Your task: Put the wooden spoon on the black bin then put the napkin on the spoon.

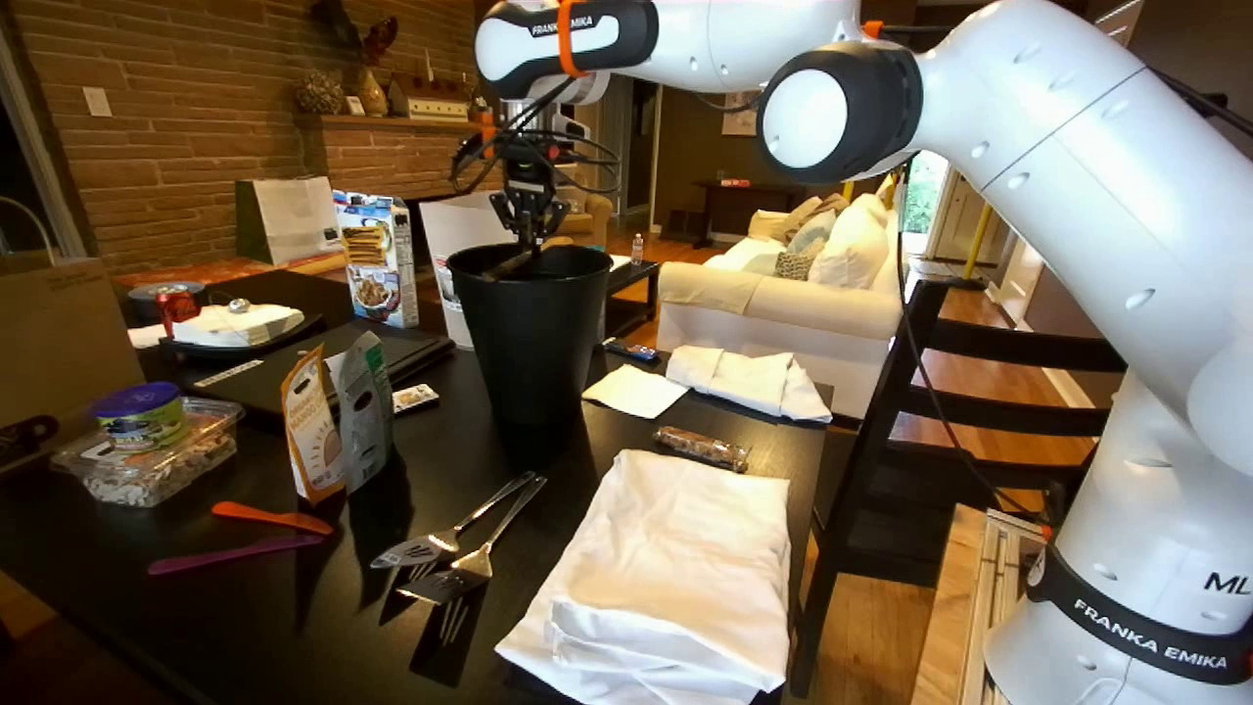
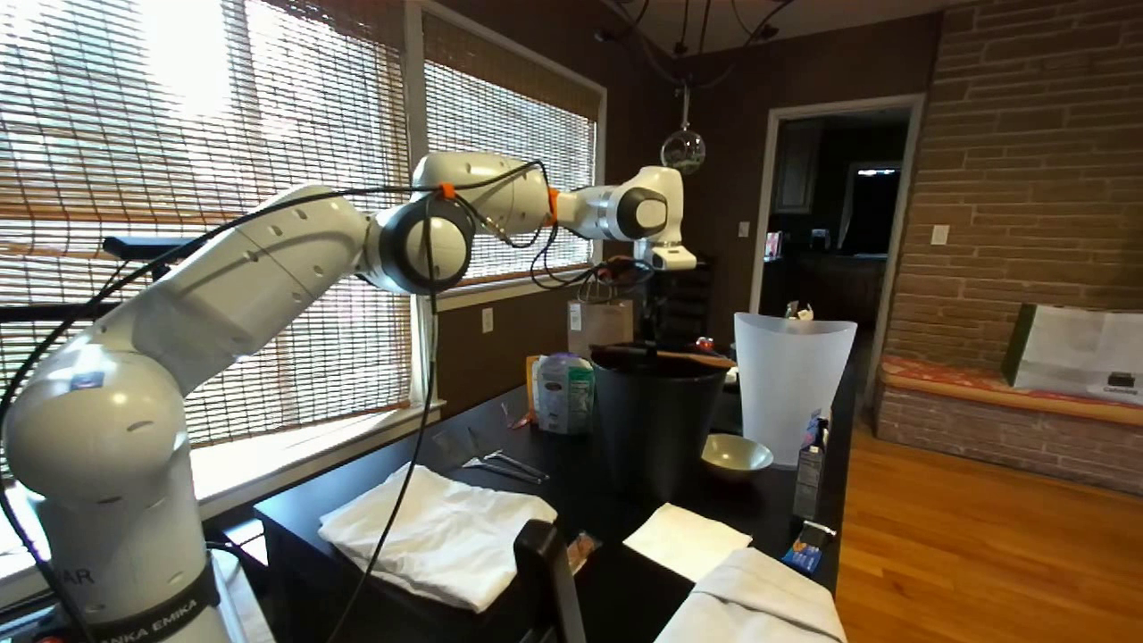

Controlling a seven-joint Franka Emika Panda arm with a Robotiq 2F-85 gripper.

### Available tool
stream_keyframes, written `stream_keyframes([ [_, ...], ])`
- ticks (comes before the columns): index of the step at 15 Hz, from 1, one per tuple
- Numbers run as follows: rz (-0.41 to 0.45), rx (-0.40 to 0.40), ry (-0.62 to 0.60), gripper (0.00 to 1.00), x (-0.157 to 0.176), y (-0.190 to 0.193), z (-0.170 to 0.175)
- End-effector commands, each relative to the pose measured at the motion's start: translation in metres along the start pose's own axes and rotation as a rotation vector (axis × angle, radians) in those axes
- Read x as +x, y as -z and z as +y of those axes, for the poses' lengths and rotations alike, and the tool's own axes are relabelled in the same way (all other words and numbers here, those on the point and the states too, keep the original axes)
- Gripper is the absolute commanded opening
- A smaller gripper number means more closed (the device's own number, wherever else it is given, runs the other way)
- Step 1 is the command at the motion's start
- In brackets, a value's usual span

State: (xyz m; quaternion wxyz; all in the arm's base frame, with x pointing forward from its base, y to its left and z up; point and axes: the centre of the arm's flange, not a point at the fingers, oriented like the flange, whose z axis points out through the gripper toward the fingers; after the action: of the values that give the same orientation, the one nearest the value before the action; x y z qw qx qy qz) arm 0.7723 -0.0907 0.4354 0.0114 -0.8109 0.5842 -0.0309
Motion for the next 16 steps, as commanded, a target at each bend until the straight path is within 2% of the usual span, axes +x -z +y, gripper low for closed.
stream_keyframes([
  [1,-0.027,0.021,-0.031,0.05,0.0116,0.0047,-0.0255],
  [9,-0.021,0.022,-0.029,0.06,0.0092,0.0034,-0.0287],
  [10,-0.021,0.023,-0.03,0.44,0.009,0.0038,-0.0285],
  [12,-0.013,0.02,-0.03,0.51,0.0089,0.005,-0.0273],
  [16,-0.001,0.026,-0.033,0.79,0.0091,0.0123,-0.0229],
])
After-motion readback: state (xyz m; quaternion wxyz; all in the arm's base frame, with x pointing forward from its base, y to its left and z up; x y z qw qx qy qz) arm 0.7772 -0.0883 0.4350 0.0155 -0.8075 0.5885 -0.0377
